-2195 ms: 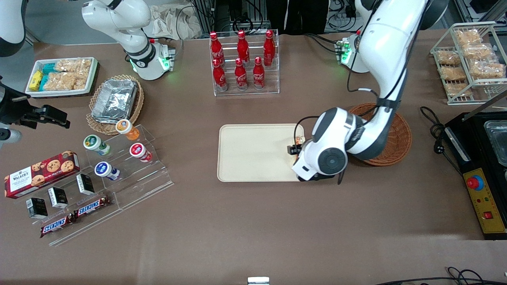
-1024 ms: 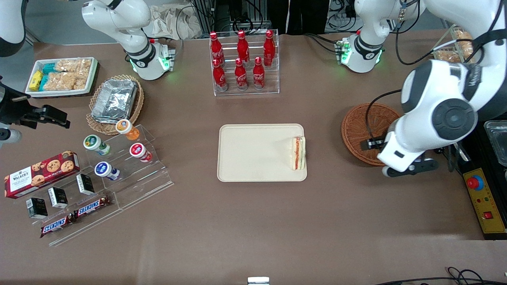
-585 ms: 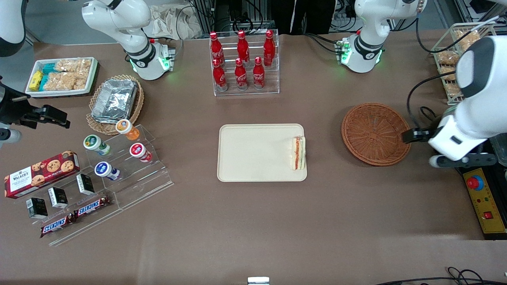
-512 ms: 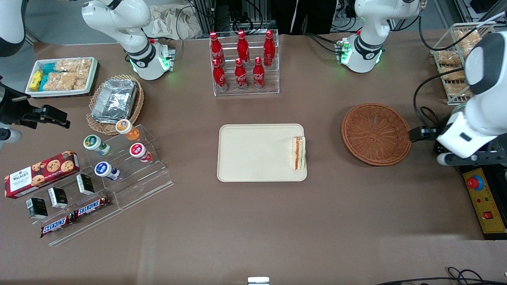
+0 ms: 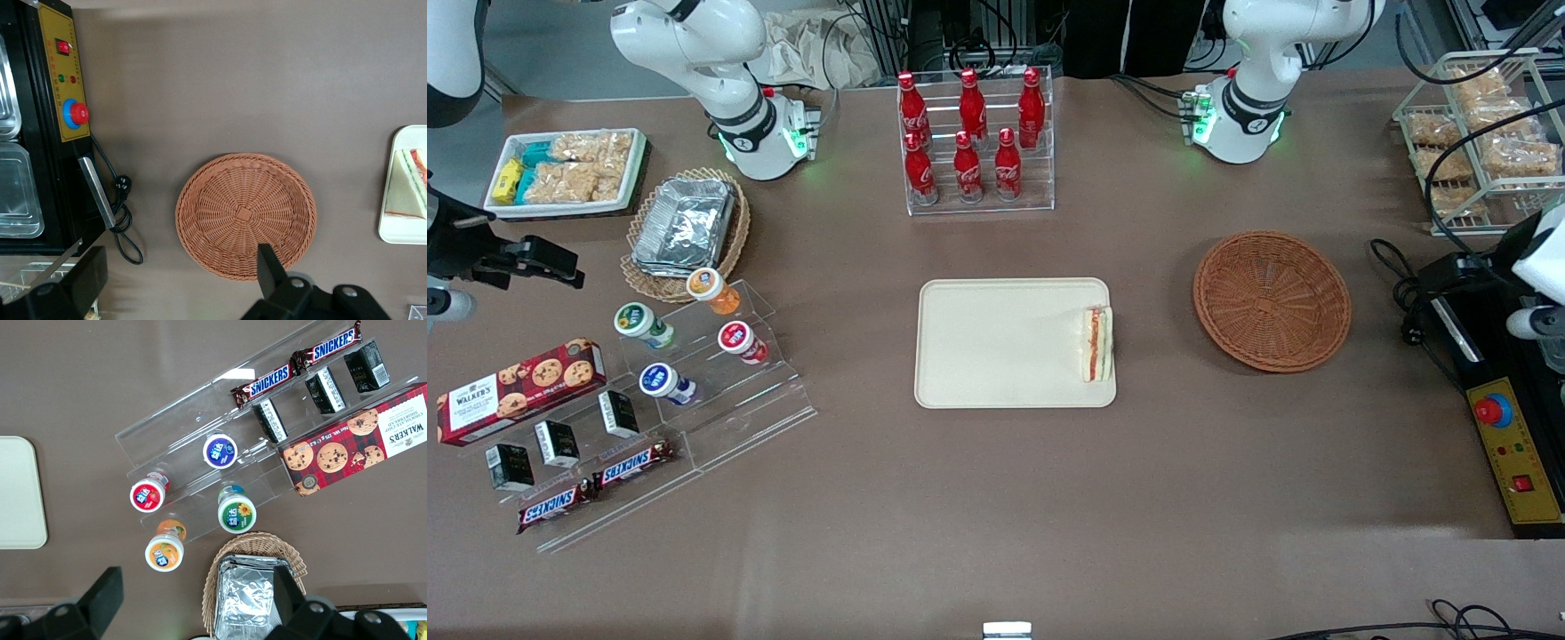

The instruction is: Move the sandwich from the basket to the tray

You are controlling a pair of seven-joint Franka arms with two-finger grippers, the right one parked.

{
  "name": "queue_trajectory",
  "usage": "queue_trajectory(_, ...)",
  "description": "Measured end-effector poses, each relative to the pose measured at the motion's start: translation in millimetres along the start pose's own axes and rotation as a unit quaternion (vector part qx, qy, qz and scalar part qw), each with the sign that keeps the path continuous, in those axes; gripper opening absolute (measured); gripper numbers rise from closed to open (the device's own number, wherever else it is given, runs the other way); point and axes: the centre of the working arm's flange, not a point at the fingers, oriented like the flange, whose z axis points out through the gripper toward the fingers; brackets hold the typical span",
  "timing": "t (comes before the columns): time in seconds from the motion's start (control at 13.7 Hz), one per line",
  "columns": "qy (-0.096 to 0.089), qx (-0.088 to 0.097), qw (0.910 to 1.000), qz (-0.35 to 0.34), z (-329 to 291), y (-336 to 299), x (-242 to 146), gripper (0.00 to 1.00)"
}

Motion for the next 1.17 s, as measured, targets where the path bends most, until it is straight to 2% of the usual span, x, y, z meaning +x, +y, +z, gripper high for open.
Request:
queue_trajectory(0.22,0.016,-0.018,0.9997,-0.005,-6.1,-2.6,1.5,1.0)
queue_trajectory(0.37,0.02,-0.022,0.9995,-0.006,-7.0,-1.9,2.2,1.0)
queue_trajectory(1.17,0.02,-0.024,0.9995,-0.007,-7.2,-3.3,2.3,1.0)
